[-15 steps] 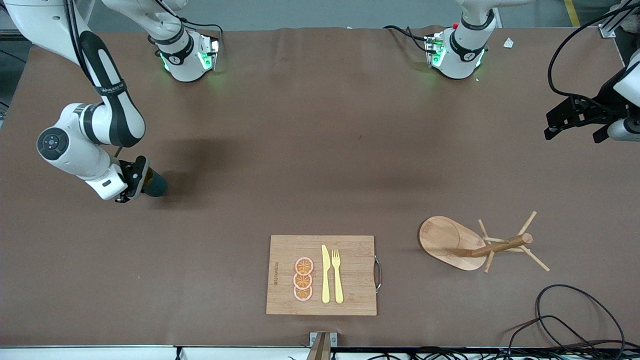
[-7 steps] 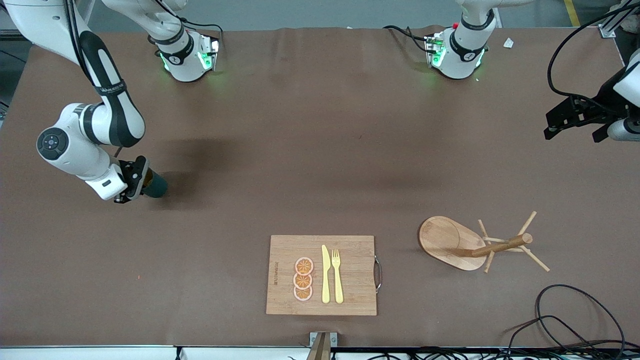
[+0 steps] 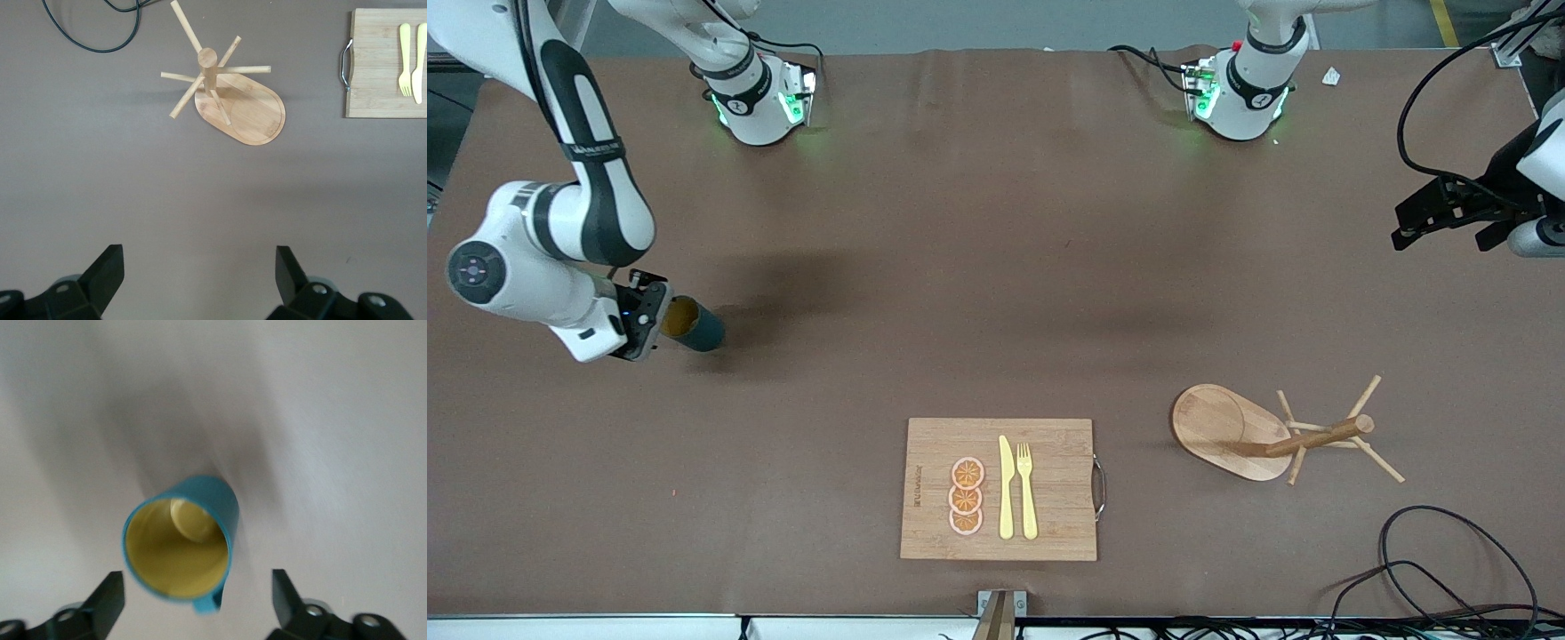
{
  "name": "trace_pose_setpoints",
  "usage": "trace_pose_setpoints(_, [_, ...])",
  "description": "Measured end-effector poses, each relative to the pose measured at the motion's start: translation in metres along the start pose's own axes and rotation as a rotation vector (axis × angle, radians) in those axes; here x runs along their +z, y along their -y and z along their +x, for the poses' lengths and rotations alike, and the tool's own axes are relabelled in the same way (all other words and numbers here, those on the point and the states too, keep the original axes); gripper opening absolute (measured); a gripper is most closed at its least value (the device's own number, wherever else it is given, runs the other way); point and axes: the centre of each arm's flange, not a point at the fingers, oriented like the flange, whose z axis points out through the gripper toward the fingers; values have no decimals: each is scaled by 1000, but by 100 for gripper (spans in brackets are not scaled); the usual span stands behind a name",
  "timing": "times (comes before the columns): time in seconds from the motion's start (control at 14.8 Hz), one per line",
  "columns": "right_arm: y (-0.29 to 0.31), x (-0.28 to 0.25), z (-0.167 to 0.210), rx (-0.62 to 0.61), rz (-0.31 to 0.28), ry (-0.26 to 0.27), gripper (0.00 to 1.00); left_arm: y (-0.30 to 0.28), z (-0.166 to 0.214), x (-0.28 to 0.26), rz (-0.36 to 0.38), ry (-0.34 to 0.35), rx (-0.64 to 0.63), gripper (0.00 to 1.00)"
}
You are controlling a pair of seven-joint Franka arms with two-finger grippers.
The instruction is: Transfer cup from left to right arm and place
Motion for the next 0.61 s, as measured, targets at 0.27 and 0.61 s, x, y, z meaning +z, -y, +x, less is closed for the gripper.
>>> trace_pose_setpoints(0.27, [0,-60,-22,292,34,1,100,0,0,0,0,0,0,100])
trace_pose_setpoints(0.61, [0,-129,-19,506,10,-11,100,0,0,0,0,0,0,100])
